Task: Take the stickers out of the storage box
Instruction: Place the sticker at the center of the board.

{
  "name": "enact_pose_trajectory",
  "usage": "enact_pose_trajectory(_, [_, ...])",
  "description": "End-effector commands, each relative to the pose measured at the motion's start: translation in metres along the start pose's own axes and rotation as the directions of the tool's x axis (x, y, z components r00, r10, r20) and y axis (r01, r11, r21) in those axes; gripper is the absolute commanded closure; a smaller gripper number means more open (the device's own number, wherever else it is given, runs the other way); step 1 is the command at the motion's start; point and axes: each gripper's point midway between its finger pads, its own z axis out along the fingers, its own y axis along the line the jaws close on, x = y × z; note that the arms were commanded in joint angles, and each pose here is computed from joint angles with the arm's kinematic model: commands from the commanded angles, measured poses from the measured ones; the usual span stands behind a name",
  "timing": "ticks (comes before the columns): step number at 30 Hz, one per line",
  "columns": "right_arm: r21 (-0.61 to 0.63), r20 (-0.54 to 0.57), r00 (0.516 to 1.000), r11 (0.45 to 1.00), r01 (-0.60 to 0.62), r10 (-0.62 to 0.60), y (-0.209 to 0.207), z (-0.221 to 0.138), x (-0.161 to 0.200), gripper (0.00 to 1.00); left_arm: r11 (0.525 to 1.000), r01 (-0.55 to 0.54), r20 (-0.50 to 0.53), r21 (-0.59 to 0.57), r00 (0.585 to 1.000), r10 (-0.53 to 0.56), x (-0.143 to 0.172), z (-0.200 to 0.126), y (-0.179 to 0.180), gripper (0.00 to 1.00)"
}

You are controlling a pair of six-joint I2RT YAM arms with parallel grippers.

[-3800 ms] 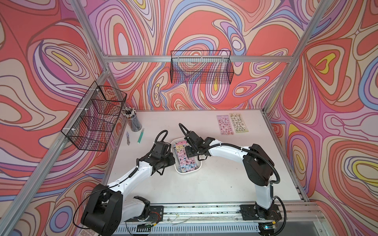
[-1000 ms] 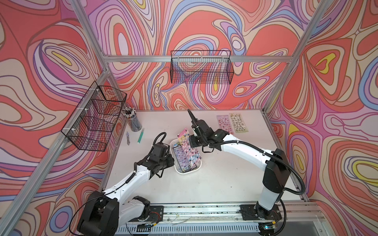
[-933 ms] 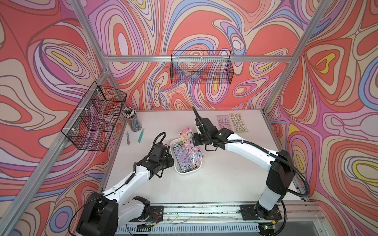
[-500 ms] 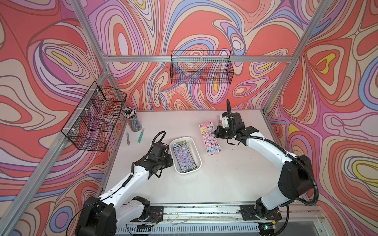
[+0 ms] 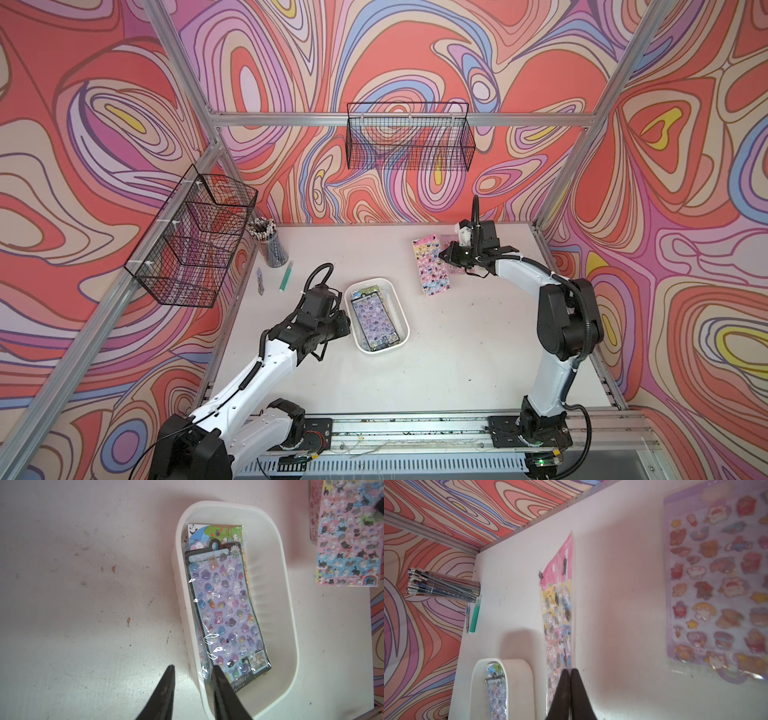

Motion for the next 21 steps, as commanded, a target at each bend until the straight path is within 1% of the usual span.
enact_pose_trajectory(1, [-0.034,0.043,0.999,0.999,0.011,-0.010,0.000,0.009,-0.024,1.00,1.000,-0.028,0.010,-0.003,1.000,0.028,-0.004,-0.011,-0.003,0.66])
enact_pose_trajectory(9, [-0.025,0.022,1.000,1.000,-0.001,0.001,-0.029,0.038,-0.037,1.00,0.999,-0.038,-0.010,-0.024,0.999,0.038,-0.001,-0.006,0.001,0.66])
enact_pose_trajectory(15, [-0.011,-0.022,1.000,1.000,0.020,-0.020,-0.045,0.058,-0.033,1.00,0.998,-0.045,-0.015,-0.054,0.999,0.044,-0.002,-0.001,0.005,0.66])
enact_pose_trajectory(21, [0.019,-0.033,0.999,1.000,0.002,-0.001,-0.065,0.071,-0.030,1.00,0.996,-0.049,-0.023,-0.080,0.999,0.047,-0.004,0.002,0.008,0.66])
